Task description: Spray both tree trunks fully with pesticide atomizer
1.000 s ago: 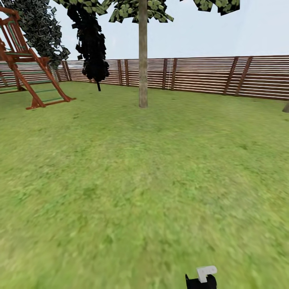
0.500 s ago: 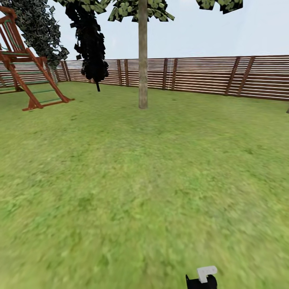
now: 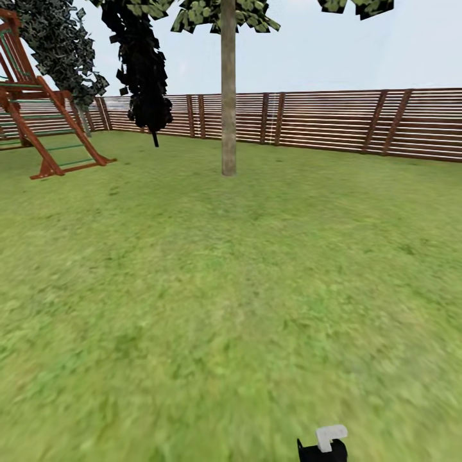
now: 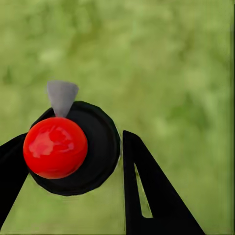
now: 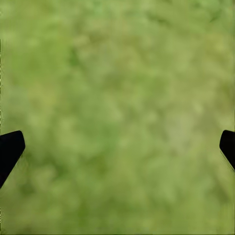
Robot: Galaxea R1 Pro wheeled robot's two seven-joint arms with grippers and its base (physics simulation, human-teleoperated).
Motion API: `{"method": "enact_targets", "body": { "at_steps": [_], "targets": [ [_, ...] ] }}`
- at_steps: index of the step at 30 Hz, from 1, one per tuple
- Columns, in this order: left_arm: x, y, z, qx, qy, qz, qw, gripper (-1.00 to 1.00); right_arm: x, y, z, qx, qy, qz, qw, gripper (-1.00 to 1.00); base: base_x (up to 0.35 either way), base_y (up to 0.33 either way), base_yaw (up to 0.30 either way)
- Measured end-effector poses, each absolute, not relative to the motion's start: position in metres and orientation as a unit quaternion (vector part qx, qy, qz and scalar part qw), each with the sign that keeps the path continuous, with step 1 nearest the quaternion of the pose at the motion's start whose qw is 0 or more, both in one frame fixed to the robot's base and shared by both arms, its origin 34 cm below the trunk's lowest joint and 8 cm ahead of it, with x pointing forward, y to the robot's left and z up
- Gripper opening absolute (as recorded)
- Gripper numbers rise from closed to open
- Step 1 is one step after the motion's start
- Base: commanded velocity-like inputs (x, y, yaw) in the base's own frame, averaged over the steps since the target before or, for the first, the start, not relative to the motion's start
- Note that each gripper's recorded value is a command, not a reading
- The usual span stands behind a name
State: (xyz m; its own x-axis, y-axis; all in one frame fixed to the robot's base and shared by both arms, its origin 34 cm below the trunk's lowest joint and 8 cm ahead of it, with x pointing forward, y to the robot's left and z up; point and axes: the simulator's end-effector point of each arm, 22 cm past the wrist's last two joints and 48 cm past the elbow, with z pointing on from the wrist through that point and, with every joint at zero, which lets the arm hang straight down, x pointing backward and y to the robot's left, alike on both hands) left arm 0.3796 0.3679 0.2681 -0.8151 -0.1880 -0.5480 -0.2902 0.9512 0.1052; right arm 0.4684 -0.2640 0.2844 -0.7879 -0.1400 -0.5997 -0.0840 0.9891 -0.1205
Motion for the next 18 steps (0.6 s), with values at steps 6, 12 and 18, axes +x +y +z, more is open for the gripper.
{"method": "enact_targets", "body": {
  "at_steps": [6,12,18],
  "targets": [
    [0.3801,0.3678,0.2683,-0.126,0.948,0.092,0.277,-1.00,0.4692,-0.2606,0.2847,-0.058,0.944,-0.041,0.321,1.00,0.340,0.000,-0.004],
    [0.3801,0.3678,0.2684,-0.126,0.948,0.092,0.278,-1.00,0.4693,-0.2608,0.2848,-0.058,0.944,-0.042,0.321,1.00,0.340,0.000,-0.127],
    [0.3801,0.3679,0.2684,-0.126,0.948,0.092,0.278,-1.00,0.4692,-0.2609,0.2848,-0.058,0.944,-0.042,0.321,1.00,0.340,0.000,-0.008]
  ]
}}
